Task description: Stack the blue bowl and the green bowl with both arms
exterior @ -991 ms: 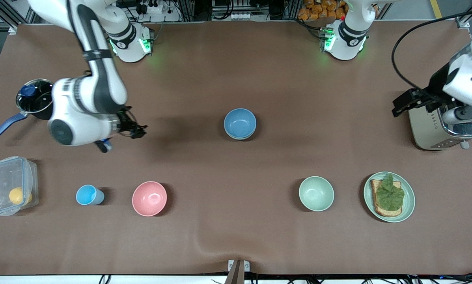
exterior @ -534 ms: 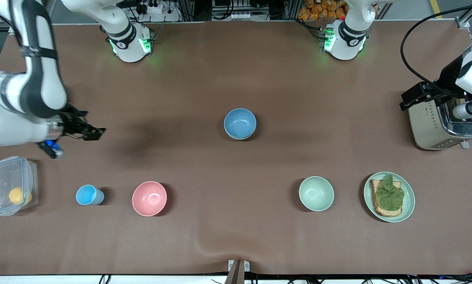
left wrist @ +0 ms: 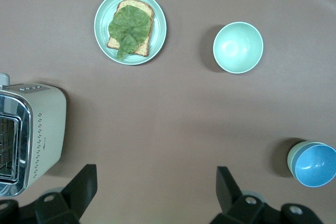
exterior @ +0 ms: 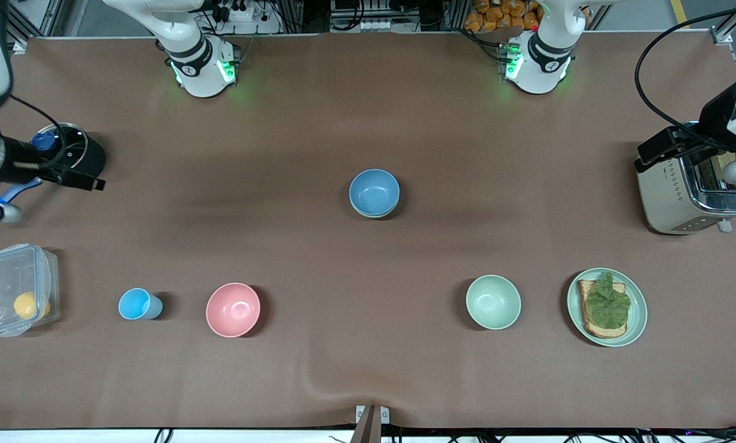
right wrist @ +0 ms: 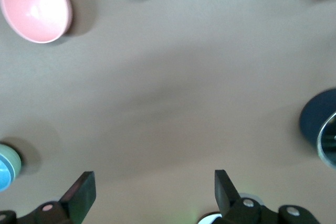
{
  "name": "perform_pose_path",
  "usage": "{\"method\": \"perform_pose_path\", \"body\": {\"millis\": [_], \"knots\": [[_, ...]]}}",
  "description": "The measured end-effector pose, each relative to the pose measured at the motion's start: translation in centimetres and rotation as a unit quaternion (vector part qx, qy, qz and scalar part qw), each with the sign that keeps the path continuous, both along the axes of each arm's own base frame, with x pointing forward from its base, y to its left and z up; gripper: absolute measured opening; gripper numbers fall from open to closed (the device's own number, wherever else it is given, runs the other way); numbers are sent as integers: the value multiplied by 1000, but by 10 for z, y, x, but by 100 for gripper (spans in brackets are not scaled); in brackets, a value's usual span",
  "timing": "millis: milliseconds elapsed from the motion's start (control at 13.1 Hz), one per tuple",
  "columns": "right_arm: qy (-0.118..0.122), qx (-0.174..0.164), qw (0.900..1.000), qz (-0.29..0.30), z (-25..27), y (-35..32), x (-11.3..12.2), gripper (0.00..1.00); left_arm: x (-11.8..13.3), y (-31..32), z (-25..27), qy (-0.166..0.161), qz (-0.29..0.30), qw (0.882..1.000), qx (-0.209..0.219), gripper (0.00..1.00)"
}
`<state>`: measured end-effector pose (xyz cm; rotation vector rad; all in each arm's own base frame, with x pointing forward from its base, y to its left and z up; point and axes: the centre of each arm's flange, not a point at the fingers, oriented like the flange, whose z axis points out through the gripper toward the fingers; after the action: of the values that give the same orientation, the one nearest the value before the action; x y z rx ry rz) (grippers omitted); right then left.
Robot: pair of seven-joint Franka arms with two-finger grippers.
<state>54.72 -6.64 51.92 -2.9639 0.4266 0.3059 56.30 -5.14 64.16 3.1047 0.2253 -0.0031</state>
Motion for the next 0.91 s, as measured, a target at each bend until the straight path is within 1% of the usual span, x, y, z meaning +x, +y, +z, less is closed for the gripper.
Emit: {"method": "perform_pose_path", "body": {"millis": [152, 305, 457, 534, 686, 915], "knots": [[-31, -12, 999, 31, 29, 22, -7, 100, 0, -1, 0, 0, -1, 1000, 0, 100], [-67, -20, 996, 50, 62, 44, -13, 100, 0, -1, 1, -1, -1, 1000, 0, 100], [-107, -27, 992, 56, 87, 52, -11, 100, -1, -1, 3, -2, -1, 1000, 0, 100], [-119, -29, 991, 57, 93, 53, -9, 100, -1, -1, 5, -4, -1, 1000, 0, 100], [-123, -29, 990, 62, 95, 56, -7, 100, -4, 0, 11, -8, 0, 1000, 0, 100], [-123, -27, 989, 73, 94, 67, -6, 100, -7, 5, 12, -1, 4, 1000, 1, 100]]}}
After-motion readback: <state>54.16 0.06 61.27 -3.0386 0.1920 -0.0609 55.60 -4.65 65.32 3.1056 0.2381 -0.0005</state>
